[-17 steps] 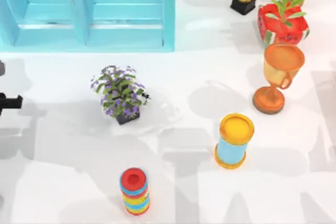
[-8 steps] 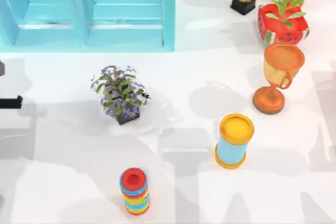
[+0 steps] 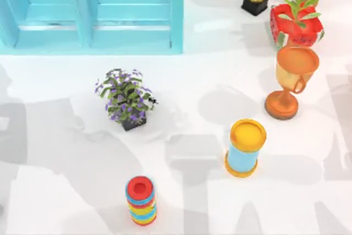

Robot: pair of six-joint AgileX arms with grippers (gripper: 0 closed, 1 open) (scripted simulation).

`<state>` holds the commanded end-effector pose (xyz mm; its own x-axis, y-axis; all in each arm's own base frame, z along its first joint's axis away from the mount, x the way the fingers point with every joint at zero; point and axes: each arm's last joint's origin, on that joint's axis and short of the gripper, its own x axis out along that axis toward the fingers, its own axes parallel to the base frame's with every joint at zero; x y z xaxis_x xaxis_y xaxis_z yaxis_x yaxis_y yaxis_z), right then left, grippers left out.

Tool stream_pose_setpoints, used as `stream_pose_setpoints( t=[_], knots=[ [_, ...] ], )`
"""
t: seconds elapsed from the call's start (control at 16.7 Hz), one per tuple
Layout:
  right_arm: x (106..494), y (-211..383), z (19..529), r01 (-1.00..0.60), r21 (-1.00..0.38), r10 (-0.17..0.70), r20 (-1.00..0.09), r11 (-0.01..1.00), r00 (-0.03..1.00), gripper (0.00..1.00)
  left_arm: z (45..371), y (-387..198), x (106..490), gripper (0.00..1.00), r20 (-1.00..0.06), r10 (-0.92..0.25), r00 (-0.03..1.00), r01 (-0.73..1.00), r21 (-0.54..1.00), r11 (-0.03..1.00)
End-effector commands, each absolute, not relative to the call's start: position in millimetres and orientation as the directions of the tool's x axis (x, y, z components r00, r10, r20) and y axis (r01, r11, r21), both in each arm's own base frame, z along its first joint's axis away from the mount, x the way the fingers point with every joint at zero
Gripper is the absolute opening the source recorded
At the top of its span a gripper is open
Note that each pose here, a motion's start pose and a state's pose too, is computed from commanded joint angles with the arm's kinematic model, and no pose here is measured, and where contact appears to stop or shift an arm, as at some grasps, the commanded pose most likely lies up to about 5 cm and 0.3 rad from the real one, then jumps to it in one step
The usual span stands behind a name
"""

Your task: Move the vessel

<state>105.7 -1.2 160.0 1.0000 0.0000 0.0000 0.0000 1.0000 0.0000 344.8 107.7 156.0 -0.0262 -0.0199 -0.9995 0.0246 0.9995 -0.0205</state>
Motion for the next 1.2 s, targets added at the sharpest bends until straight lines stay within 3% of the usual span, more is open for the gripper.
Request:
stream_pose_setpoints(
  t=[0.36, 0.72, 1.2],
  knots=[
    [105.7, -1.2, 160.0, 0.0, 0.0, 0.0, 0.0, 1.0, 1.0, 1.0, 203.4, 206.3, 340.4, 0.0, -0.999, -0.037, 0.002, 0.02, -0.037, 0.999],
    [105.7, -1.2, 160.0, 0.0, 0.0, 0.0, 0.0, 1.0, 1.0, 1.0, 210.5, 217.7, 335.6, 0.0, -0.999, -0.037, 0.005, 0.025, -0.037, 0.999],
    [105.7, -1.2, 160.0, 0.0, 0.0, 0.0, 0.0, 1.0, 1.0, 1.0, 149.8, 225.8, 336.0, 0.0, -0.999, -0.039, 0.007, 0.021, -0.039, 0.999]
  ],
)
